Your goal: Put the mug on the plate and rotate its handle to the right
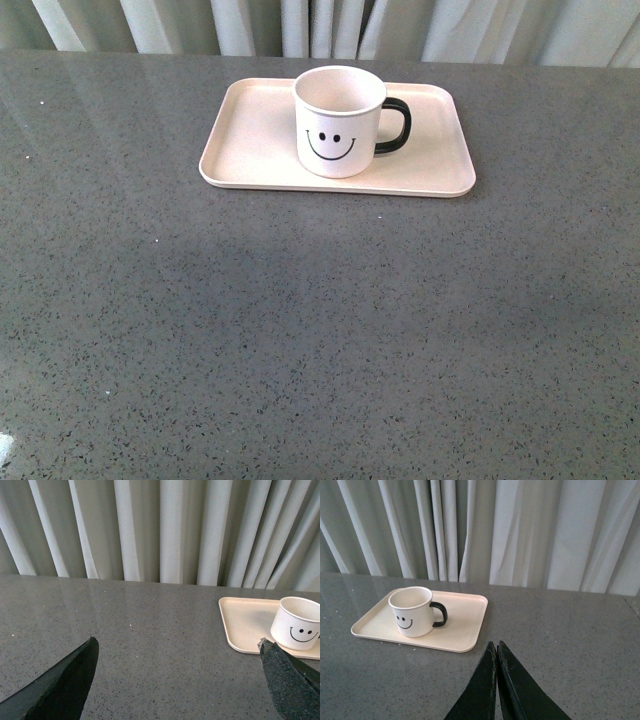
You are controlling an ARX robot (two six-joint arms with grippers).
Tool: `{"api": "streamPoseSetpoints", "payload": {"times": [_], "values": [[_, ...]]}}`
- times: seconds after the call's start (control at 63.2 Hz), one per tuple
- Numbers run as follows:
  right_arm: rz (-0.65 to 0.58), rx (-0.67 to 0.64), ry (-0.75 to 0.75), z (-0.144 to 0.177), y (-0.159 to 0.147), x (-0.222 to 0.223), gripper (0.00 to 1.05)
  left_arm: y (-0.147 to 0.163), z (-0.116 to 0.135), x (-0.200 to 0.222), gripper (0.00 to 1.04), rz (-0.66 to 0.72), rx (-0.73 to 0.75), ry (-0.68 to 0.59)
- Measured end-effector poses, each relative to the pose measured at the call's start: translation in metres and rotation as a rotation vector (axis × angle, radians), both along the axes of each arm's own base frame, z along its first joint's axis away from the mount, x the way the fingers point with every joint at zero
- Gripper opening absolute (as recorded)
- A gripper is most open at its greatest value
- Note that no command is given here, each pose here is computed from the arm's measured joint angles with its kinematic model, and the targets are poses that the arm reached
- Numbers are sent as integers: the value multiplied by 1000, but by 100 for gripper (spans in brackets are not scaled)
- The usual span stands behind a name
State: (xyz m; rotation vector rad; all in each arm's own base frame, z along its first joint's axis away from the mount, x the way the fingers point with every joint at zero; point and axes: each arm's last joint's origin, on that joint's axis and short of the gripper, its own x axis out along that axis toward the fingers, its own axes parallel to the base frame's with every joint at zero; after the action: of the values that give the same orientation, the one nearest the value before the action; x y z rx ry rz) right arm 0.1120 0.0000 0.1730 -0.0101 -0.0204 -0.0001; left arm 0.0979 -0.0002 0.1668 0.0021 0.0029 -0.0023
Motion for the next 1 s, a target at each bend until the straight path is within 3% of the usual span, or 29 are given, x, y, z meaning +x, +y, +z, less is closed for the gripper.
{"api": "streamPoseSetpoints", "payload": {"times": [0.585,0.759,0.997], "values": [[0,0,5,-3,0,-15,3,0,0,0,96,0,0,0],[0,0,4,-3,0,-15,45,0,0,0,96,0,0,0],[0,0,4,-3,0,-15,85,0,0,0,96,0,0,0]]}}
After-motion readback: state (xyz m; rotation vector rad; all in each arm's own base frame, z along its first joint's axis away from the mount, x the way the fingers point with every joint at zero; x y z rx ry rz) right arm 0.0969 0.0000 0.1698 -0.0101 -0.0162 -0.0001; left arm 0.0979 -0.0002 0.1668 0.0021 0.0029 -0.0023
